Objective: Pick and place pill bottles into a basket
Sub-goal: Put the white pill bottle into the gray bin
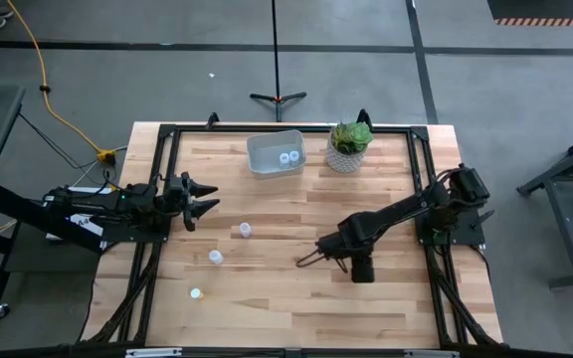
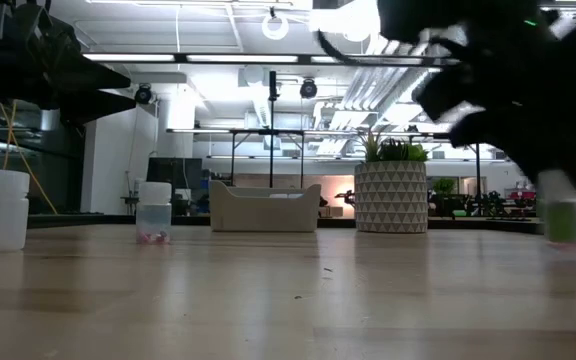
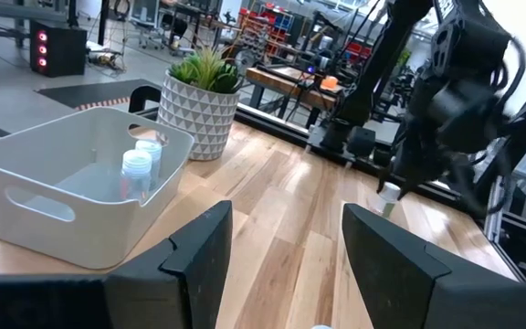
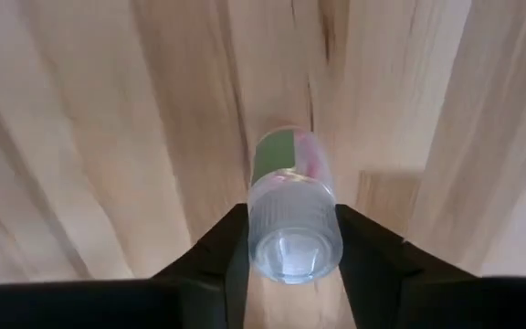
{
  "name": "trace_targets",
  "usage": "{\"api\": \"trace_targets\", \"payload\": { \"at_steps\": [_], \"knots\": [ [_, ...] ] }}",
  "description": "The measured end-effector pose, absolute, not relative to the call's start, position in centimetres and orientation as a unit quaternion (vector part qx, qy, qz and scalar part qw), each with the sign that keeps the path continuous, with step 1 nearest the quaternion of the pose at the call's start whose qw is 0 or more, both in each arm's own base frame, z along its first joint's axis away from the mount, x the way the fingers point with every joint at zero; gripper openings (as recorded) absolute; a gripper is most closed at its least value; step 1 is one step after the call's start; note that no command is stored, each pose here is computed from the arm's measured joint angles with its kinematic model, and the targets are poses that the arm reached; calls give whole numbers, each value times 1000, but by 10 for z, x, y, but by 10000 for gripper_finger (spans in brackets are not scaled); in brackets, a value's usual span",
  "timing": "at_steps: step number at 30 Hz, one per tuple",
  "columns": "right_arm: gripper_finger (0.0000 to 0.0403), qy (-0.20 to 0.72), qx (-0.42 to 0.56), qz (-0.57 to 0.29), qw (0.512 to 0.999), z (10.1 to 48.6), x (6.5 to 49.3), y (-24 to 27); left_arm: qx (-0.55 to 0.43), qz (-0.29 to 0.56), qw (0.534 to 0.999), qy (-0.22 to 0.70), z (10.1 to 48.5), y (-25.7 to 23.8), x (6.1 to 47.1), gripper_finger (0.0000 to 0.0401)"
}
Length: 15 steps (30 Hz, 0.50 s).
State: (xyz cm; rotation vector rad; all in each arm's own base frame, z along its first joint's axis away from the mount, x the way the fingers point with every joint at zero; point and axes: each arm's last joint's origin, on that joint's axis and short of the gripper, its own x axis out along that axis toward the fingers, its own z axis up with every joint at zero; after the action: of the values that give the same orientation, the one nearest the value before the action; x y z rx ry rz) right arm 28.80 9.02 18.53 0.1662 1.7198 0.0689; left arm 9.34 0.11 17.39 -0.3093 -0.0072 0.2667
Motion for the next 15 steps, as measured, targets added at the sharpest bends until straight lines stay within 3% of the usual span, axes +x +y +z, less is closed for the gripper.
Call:
{"api": "trace_targets", "payload": {
  "at_steps": [4, 10, 15],
  "knots": [
    [124, 672, 65, 26, 738, 210, 321, 77, -154, 133, 979, -4, 174, 1, 93, 243],
    [124, 474, 26, -65, 878, 265, 376, 19, -154, 133, 979, -4, 174, 1, 93, 243],
    [124, 337, 55, -139, 929, 314, 400, -46, -154, 133, 979, -4, 174, 1, 93, 243]
  ]
}}
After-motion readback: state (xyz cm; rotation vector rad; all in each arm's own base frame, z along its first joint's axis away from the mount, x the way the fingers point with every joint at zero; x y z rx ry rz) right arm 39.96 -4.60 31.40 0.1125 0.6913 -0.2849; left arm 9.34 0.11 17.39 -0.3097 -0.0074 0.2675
